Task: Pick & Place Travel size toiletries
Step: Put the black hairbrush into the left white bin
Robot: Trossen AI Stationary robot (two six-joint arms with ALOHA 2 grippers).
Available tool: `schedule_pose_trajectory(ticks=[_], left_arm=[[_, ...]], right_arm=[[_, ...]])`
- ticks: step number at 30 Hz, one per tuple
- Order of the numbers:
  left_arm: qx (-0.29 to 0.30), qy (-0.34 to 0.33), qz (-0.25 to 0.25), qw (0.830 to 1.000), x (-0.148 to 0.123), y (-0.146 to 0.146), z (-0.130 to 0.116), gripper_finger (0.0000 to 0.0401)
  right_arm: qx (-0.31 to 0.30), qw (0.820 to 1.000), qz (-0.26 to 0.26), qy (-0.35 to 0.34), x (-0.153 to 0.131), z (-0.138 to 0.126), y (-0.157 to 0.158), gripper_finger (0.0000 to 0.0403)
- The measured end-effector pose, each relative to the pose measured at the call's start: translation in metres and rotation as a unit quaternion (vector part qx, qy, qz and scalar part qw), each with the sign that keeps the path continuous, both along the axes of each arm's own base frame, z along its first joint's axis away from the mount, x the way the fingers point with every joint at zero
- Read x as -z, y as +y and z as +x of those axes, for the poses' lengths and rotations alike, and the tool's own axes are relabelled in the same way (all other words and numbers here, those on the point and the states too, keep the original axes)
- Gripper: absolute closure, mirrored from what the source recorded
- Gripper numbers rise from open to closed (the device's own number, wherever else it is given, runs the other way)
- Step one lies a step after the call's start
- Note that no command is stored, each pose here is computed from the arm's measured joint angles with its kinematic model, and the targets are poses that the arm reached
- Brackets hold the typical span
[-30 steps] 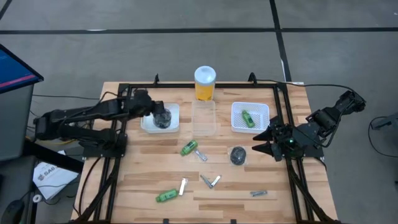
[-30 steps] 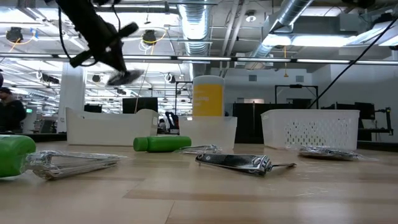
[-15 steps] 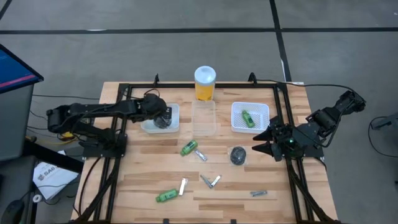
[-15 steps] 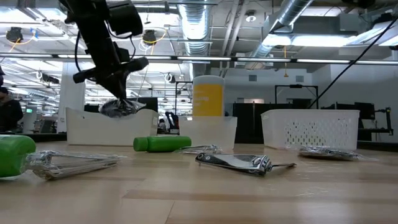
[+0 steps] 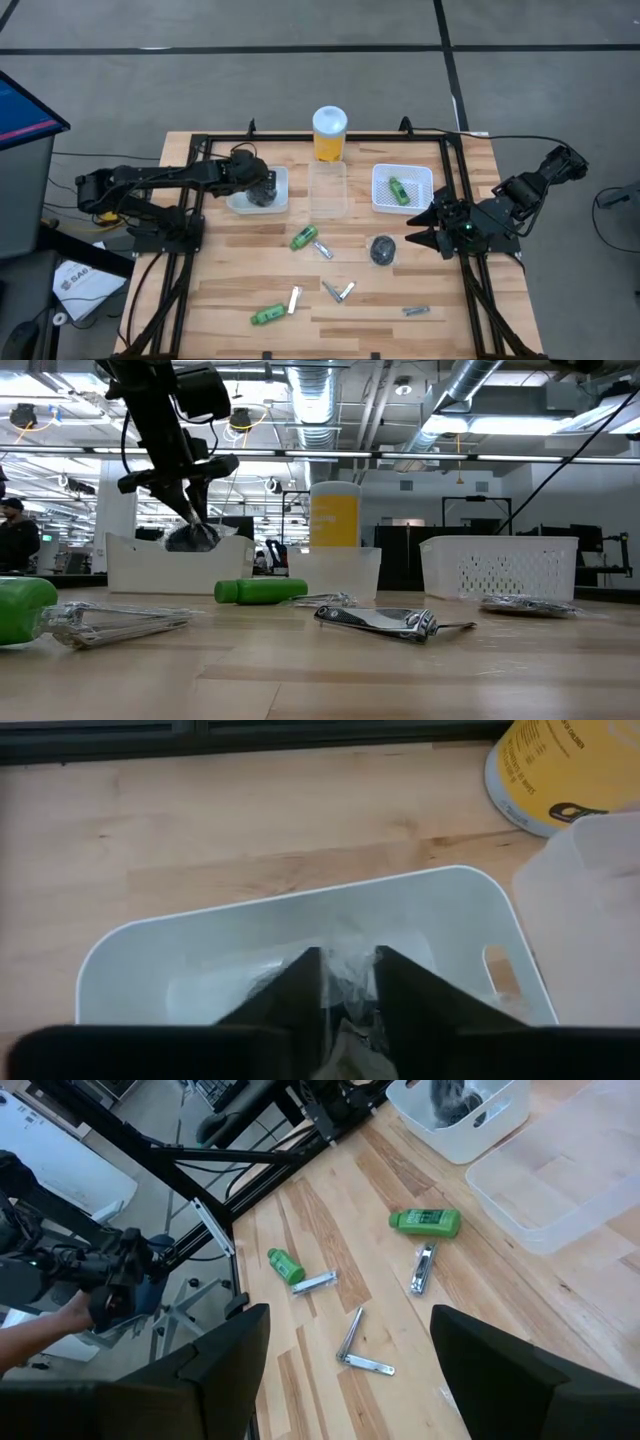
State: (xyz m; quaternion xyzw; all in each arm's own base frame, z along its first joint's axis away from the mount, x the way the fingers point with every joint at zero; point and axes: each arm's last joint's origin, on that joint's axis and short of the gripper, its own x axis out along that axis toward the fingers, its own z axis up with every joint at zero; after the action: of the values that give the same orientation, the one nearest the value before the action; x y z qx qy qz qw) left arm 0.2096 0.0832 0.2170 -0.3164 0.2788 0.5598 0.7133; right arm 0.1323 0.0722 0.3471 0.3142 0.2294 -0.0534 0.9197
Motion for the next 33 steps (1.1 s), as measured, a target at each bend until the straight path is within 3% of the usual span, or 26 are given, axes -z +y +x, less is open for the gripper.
schedule_pose_trajectory(ticks=[6,11,16,24,29,33], left_arm=[[0.016,-0.011,0.002,1.000,-0.007,-0.001,-0.003,0.0209],[0.057,-0.095,0.000,0.994,-0.030,-0.010,-0.008,0.0163],[0.130,-0.194,0.010,0.972,-0.059,-0.030,-0.018,0.0164],[0.257,-0.282,0.015,0.924,-0.093,-0.071,-0.051,0.0192],[0.295,-0.310,0.009,0.904,-0.100,-0.085,-0.062,0.0196],[0.312,-0.307,0.004,0.899,-0.100,-0.090,-0.062,0.0197]], right_arm=[[0.000,1.000,0.000,0.000,0.000,0.000,0.000,0.0132],[0.004,1.000,0.007,0.002,0.000,0.000,0.000,0.0132],[0.037,0.998,0.046,0.030,0.006,0.000,0.000,0.0132],[0.132,0.978,0.080,0.141,0.032,0.011,0.003,0.0132],[0.198,0.948,0.105,0.224,0.051,0.026,0.001,0.0132],[0.273,0.914,0.111,0.279,0.068,0.039,-0.005,0.0132]])
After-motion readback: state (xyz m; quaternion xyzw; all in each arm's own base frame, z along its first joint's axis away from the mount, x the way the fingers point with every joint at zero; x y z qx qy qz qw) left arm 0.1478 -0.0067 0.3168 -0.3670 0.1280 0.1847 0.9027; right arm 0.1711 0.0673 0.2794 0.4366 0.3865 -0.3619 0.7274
